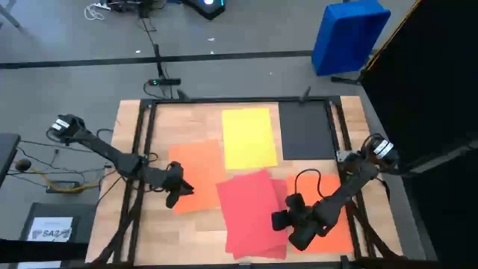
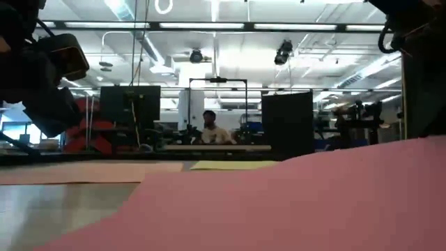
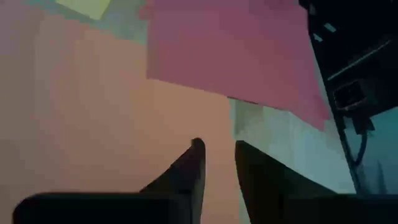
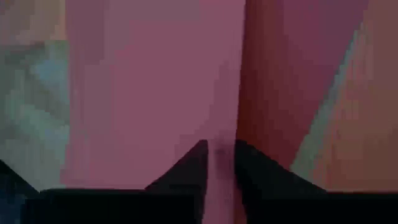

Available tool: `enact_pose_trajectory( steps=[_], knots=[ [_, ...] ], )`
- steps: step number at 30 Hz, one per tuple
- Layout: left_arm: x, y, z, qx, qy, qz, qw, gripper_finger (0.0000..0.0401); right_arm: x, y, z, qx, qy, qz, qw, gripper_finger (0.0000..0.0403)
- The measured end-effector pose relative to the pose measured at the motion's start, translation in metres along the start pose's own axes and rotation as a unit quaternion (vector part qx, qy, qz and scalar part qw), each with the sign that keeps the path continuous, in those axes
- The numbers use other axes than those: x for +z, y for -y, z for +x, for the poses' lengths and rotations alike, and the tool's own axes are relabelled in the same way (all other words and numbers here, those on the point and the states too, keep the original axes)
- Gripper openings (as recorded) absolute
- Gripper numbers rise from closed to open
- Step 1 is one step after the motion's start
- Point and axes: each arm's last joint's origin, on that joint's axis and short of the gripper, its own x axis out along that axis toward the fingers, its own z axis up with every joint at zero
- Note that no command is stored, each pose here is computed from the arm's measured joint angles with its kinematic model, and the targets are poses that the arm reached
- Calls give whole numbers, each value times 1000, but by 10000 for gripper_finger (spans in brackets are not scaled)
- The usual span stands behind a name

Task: Organize paper
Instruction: Stack the red paper on top of the red paper

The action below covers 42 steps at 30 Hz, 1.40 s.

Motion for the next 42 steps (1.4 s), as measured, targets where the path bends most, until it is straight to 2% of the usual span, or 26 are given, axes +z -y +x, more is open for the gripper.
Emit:
enact_pose_trajectory(
  steps=[6,11,14,18,25,27,34,40,42],
  knots=[
    [-8,-6,6,34,-36,9,999,72,6,-3,-7,-1,-24,-96,995,160],
    [-14,-11,13,63,-65,15,996,68,25,-11,-22,14,-20,-160,987,188],
    [-21,-16,16,91,-94,17,991,58,40,-13,-27,4,-10,-183,983,190],
    [-26,-18,19,105,-127,-7,986,40,55,-15,-24,-14,-5,-208,978,182],
    [-31,-16,18,61,-199,-65,976,4,69,-19,-17,-27,-14,-242,970,178],
    [-30,-14,18,63,-214,-68,972,1,71,-19,-16,-28,-14,-251,967,178],
    [-19,-5,12,107,-271,-52,955,0,72,-19,-15,-31,-23,-277,960,177],
    [-3,7,-3,188,-336,-35,922,0,73,-19,-15,-34,-23,-299,953,179],
    [5,13,-6,189,-341,-27,921,0,73,-18,-15,-37,-20,-309,950,179]
  ],
)
